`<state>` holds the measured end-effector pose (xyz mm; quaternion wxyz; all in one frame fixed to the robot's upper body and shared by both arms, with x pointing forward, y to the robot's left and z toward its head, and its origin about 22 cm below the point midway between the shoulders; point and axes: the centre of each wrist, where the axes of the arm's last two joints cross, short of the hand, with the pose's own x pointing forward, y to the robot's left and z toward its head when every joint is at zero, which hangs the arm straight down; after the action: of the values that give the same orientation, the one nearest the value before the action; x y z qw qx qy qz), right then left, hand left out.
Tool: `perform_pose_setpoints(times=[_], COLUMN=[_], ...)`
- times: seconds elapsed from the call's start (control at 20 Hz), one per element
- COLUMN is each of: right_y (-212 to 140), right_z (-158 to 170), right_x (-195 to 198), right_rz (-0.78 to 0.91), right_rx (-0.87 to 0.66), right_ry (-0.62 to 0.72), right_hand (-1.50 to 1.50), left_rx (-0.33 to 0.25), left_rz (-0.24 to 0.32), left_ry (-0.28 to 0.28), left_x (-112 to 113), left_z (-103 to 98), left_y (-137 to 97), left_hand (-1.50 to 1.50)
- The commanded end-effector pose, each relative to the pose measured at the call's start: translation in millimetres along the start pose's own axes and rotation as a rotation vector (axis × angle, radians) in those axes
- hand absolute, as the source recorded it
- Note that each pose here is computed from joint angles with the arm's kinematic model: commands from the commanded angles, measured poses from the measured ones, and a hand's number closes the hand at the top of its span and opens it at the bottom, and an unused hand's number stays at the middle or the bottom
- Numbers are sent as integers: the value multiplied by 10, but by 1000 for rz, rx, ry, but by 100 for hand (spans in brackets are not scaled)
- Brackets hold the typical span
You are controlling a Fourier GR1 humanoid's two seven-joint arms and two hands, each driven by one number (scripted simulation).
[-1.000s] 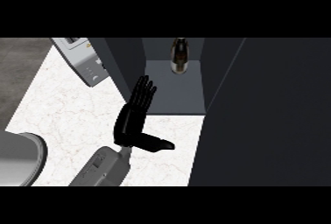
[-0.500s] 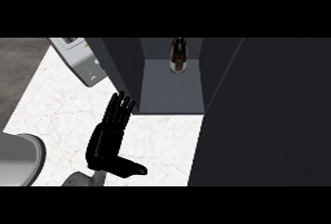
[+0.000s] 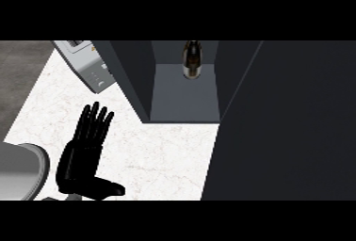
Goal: Pick up the wine, place it into the cabinet and close the cabinet
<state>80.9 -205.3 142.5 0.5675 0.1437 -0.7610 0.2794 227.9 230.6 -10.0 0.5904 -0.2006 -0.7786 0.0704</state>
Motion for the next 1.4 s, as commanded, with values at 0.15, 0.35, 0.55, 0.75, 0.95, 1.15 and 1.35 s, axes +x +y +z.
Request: perform_pose_setpoints(times=[0.15,0.35,0.55,0.75,0.95,1.15,1.35], right_y=[56,116,133,186,155,205,213], right_z=[78,87,3,-47,-168,-212,-366], right_x=[531,609,565,547,473,455,399], right_rz=[-125,-141,-142,-149,-150,-192,-183], right_rx=[116,123,121,147,151,164,182], right_ry=[-72,-104,-108,-111,-136,-133,-145], right_hand=[150,150,150,150,150,150,150], left_rx=[17,39,36,22,-4,-11,-3], left_rz=[-28,-46,-64,-62,-57,-59,-56], left_ry=[-29,-29,-22,-41,-28,-13,-43], left_x=[292,347,629,628,711,862,870], left_z=[116,152,195,162,311,153,113], left_y=[390,583,776,879,947,980,984], left_hand=[-150,-150,-150,-150,-150,-150,-150])
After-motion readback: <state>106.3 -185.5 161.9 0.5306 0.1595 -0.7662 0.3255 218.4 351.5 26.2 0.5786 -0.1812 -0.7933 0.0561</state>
